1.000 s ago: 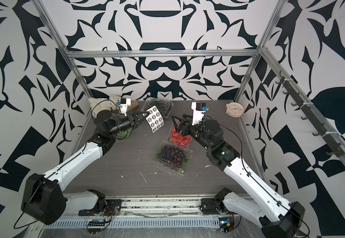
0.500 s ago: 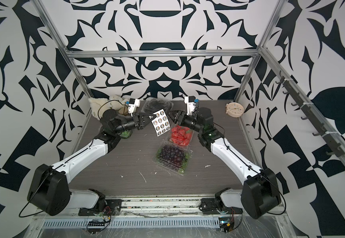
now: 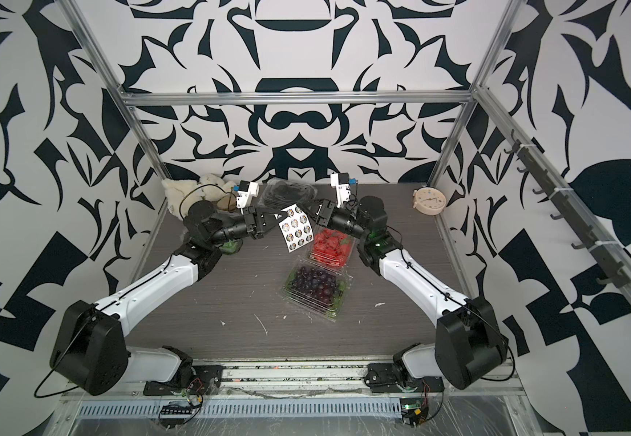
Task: Label fruit boxes
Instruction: Pick up the label sticker from the center of the board.
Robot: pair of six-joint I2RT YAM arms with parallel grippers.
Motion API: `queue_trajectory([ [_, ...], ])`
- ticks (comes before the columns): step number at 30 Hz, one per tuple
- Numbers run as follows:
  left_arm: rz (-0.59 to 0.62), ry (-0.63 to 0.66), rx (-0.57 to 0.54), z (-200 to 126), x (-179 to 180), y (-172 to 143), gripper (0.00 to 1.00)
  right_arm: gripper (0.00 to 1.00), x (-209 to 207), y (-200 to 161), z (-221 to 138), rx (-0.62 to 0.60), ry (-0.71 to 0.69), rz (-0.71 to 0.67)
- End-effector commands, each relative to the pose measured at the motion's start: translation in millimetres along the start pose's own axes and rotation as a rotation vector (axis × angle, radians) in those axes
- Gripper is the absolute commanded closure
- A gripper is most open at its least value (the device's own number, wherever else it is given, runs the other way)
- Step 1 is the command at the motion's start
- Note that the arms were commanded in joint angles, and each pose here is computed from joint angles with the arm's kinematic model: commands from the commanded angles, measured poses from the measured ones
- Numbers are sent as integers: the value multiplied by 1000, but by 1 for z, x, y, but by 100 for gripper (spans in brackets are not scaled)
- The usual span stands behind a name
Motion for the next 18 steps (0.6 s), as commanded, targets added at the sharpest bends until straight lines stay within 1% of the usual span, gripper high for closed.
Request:
queue_trajectory([
  [1,64,-58,-3,-1,-19,5,100,62,26,4,2,5,100,-59],
  [3,62,-57,-6,-1,-19,5,100,62,27,3,2,8,106,-58],
  [5,64,-59,-4,-1,-19,5,100,69,28,1,2,9,112,-58],
  [10,60,-56,-5,0,-17,6,100,75,30,-2,2,23,124,-50],
  [15,60,-55,-9,0,-17,6,100,76,29,-5,0,24,128,-41],
  [18,62,-55,-11,1,-17,7,100,73,30,-8,-2,30,133,-41],
])
Point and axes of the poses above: each gripper's point midway between its finger pads, its own z axis out along the fingers, its own x axis along the line the jaws close on, y = z × x, the point moved 10 cm from there along -z, back along the fingers, and after that the axes turned 8 degrees about z, right-handed, at the moved point
